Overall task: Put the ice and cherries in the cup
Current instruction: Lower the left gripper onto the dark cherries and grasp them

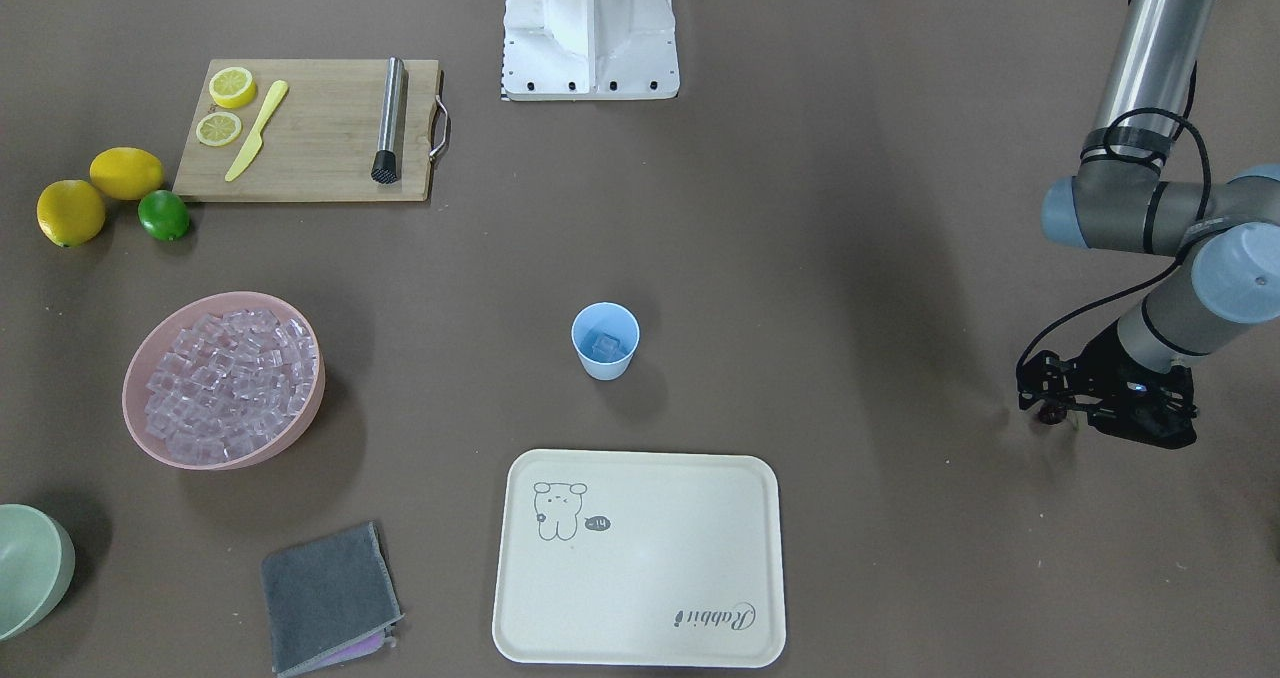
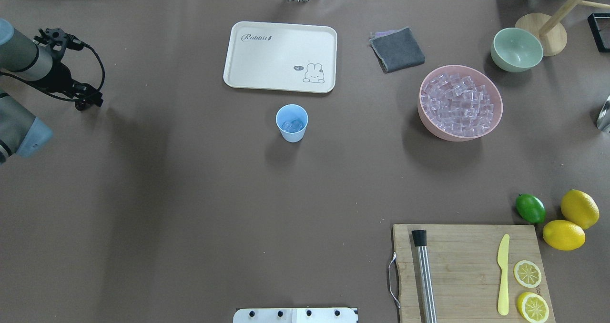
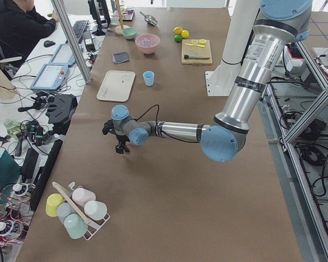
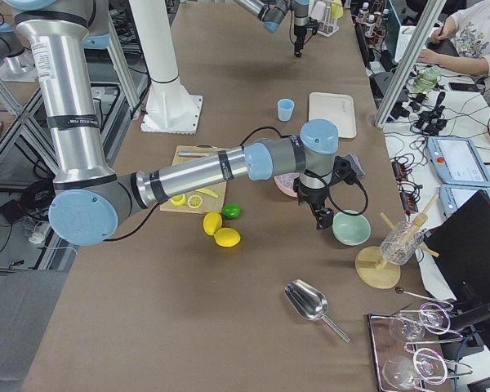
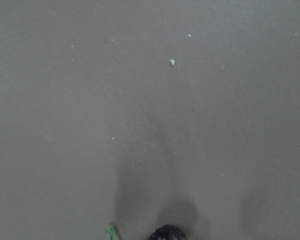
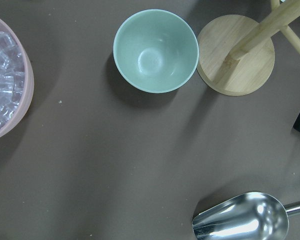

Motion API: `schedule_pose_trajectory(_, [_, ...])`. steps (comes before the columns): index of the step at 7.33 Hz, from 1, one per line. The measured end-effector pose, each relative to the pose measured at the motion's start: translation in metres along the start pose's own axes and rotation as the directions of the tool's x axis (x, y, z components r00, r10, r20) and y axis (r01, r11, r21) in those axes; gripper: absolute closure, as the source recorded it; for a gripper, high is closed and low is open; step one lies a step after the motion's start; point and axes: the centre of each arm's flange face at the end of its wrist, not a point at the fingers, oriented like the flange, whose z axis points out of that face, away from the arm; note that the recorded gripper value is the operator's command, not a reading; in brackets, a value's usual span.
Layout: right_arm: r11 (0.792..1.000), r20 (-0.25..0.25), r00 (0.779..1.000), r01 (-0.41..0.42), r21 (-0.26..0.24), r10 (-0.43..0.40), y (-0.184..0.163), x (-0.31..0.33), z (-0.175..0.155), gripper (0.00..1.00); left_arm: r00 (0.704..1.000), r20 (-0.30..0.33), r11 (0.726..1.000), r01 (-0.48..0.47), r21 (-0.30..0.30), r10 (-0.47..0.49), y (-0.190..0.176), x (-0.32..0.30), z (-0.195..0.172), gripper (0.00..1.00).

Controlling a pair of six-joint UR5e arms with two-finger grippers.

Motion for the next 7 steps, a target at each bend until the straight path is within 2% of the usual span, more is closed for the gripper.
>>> schedule_pose_trajectory(1, [1.0, -0.002, 1.0, 0.003, 0.001, -0.003, 0.002, 0.0, -0.001, 0.02, 1.0, 0.0, 1.0, 0.001, -0.001, -0.001, 0.001, 0.0, 0.0, 0.48])
schedule_pose_trajectory(2, [1.0, -0.003, 1.0, 0.007, 0.003, -0.007, 0.003, 0.0, -0.002, 0.02, 1.0, -0.001, 1.0, 0.001, -0.001, -0.001, 0.001, 0.0, 0.0, 0.7])
schedule_pose_trajectory(4, [1.0, -0.005, 1.0, 0.009, 0.005, -0.009, 0.005, 0.0, -0.004, 0.02, 1.0, -0.002, 1.0, 0.0, 0.001, 0.0, 0.001, 0.0, 0.0, 1.0])
schedule_pose_trajectory(7, [1.0, -0.013, 1.0, 0.012, 0.008, -0.012, 0.003, 0.0, -0.006, 0.02, 1.0, 0.001, 0.999, 0.03, 0.025, -0.03, -0.002, -0.016, -0.018, 1.0])
